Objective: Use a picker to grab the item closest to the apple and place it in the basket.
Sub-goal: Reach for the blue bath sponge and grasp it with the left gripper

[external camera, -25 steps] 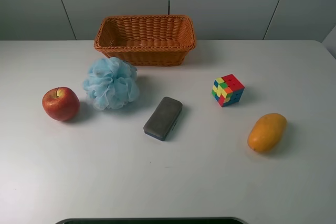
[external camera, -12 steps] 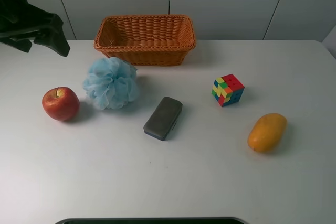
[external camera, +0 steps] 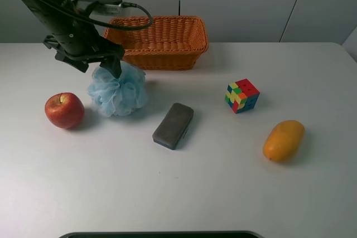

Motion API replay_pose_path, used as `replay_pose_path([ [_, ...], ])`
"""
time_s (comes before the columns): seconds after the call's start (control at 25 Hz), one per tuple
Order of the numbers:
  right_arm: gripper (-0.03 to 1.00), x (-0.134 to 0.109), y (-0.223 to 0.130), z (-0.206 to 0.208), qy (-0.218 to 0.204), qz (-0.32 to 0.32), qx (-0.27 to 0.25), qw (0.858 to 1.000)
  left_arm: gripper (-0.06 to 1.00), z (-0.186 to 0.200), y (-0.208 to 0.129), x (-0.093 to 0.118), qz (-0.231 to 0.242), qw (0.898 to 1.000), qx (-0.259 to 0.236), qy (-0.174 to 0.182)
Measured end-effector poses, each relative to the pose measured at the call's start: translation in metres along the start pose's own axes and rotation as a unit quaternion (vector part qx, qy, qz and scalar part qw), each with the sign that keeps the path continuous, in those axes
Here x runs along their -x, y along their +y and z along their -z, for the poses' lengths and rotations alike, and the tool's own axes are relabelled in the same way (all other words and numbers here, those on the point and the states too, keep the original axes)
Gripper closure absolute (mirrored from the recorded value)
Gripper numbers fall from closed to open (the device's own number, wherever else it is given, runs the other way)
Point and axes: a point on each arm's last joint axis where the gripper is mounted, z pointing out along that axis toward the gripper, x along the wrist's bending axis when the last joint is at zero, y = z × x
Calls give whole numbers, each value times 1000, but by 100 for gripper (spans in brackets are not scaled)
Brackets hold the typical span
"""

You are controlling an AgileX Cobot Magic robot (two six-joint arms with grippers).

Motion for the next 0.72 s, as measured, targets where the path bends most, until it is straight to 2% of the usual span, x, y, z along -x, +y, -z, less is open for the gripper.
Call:
replay_pose_path([
  [0.16,34,0,0,0,0,0,0,1000,20,-27,6,9,-9,1000,-5,-3],
  [0.36,34,0,0,0,0,0,0,1000,20,-60,1,13,-4,999,-34,-5],
  [0.72,34,0,0,0,0,0,0,1000,20,-87,-4,14,15,998,-55,-15],
])
